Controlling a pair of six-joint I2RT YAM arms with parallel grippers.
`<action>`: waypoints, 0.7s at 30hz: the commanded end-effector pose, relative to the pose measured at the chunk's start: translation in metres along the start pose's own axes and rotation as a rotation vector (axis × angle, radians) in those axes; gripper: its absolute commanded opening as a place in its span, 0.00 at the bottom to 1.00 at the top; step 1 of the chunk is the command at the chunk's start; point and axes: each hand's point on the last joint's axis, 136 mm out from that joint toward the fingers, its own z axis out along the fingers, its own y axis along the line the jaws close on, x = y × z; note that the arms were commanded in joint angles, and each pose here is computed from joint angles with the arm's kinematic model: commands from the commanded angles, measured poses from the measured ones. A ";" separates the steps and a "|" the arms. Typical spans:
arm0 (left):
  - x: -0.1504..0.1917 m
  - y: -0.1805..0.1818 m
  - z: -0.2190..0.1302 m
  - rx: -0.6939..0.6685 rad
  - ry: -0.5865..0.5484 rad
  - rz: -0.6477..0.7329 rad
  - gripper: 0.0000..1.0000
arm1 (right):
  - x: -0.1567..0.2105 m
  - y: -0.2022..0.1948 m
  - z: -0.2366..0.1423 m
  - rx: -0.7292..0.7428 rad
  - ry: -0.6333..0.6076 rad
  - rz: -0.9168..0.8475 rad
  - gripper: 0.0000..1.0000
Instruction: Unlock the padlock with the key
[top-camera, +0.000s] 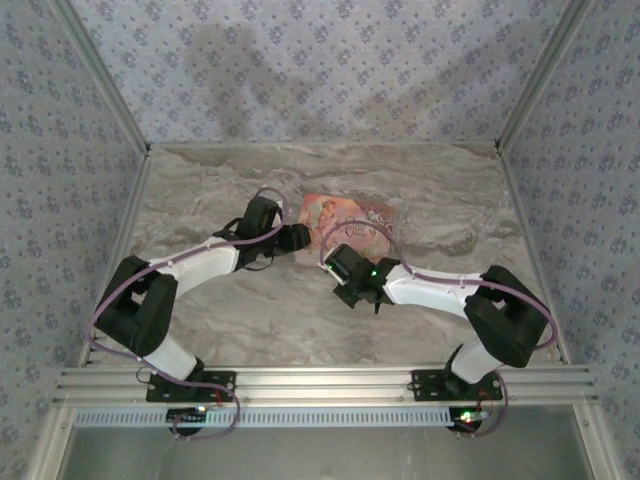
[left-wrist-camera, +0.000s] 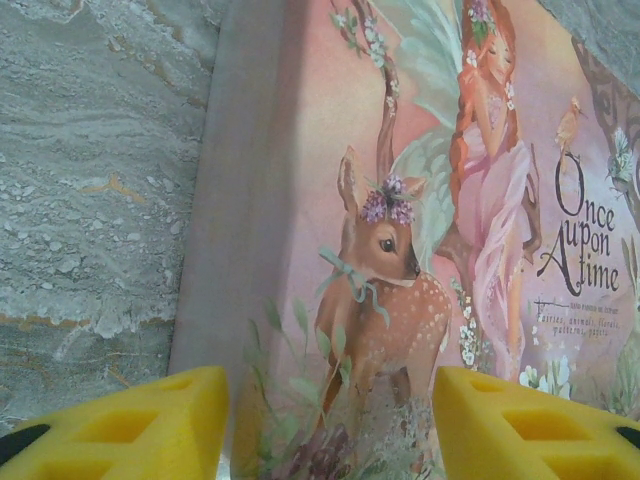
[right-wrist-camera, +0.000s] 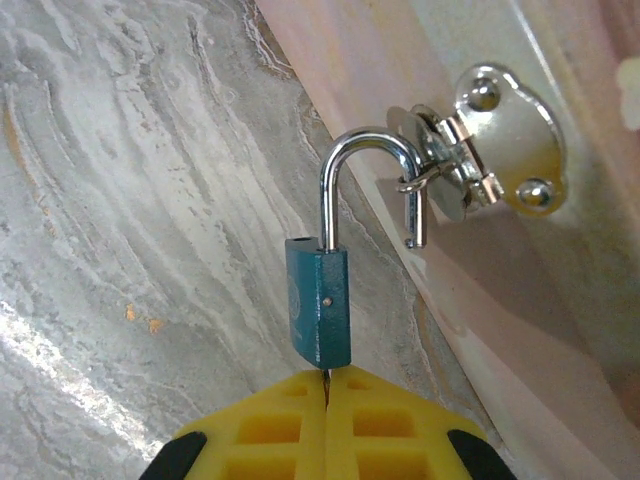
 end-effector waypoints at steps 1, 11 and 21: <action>-0.007 -0.004 -0.001 0.015 -0.008 0.011 0.56 | -0.007 0.001 -0.010 -0.014 -0.025 -0.039 0.00; -0.011 -0.003 -0.002 0.006 -0.012 0.012 0.54 | -0.010 0.002 -0.012 -0.019 -0.046 -0.052 0.00; -0.005 0.006 0.004 -0.029 0.009 0.001 0.53 | -0.010 0.002 -0.013 -0.024 -0.068 -0.046 0.00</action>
